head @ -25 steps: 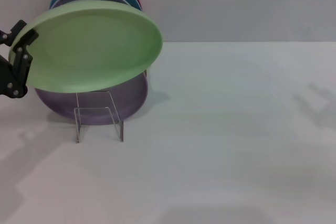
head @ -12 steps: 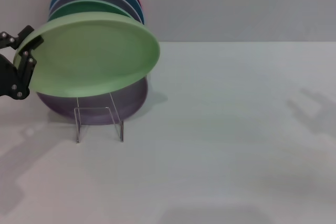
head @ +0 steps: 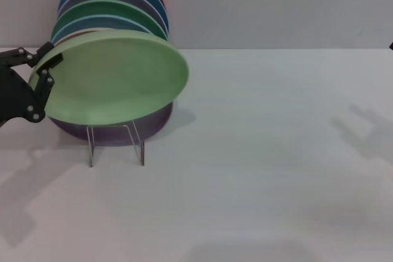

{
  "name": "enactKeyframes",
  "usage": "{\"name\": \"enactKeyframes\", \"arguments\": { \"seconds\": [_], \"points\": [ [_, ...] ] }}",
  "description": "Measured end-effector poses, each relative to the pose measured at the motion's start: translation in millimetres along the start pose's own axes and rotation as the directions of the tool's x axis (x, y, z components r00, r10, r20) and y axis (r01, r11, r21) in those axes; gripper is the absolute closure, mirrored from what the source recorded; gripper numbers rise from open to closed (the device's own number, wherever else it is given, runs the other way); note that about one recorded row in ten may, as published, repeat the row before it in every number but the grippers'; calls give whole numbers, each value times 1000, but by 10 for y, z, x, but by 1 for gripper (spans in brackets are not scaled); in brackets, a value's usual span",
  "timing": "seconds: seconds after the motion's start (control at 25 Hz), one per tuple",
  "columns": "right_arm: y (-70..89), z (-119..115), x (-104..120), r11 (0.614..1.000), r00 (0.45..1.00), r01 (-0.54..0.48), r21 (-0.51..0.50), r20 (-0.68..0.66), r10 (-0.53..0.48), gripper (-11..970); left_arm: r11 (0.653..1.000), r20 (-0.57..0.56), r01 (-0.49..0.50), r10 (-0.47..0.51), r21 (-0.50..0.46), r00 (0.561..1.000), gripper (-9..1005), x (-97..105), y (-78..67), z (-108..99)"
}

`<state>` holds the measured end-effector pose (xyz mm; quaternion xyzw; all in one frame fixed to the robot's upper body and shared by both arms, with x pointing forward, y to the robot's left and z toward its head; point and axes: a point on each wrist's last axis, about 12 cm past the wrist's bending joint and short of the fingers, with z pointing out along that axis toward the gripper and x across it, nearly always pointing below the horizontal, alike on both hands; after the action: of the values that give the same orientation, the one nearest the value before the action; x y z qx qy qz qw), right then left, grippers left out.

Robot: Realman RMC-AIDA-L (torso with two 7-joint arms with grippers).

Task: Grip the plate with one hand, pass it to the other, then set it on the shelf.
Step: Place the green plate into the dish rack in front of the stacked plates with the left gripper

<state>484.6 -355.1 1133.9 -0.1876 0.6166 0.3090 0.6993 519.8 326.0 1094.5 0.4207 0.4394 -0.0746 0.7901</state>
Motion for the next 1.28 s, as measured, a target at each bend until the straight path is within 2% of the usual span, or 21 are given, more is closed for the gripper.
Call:
{"name": "enactKeyframes", "arguments": {
  "seconds": [0.6,0.72,0.84,0.96,1.12,1.28],
  "points": [
    [11,13,-26,1000,1000,9,-19,6,-9,356,999,-60,31,-32,-22,998,910,72,-198,41],
    [10,16,-35,1000,1000,13,-20,6,-13,356,1000,-67,19,-21,-25,998,713,75,-221,27],
    [7,14,-39,1000,1000,15,-20,6,-15,356,999,-69,4,-7,-40,998,628,64,-256,-25],
    [4,5,-36,999,1000,27,-16,6,-27,356,993,-45,2,-7,-116,999,544,4,-274,-143],
    [-2,-12,-14,999,999,43,-3,5,-43,356,966,1,10,-10,-258,1000,545,-105,-307,-309],
    [-11,28,-25,999,999,48,-9,7,-48,356,960,12,12,-8,-279,1000,546,-126,-322,-322]
  ]
}}
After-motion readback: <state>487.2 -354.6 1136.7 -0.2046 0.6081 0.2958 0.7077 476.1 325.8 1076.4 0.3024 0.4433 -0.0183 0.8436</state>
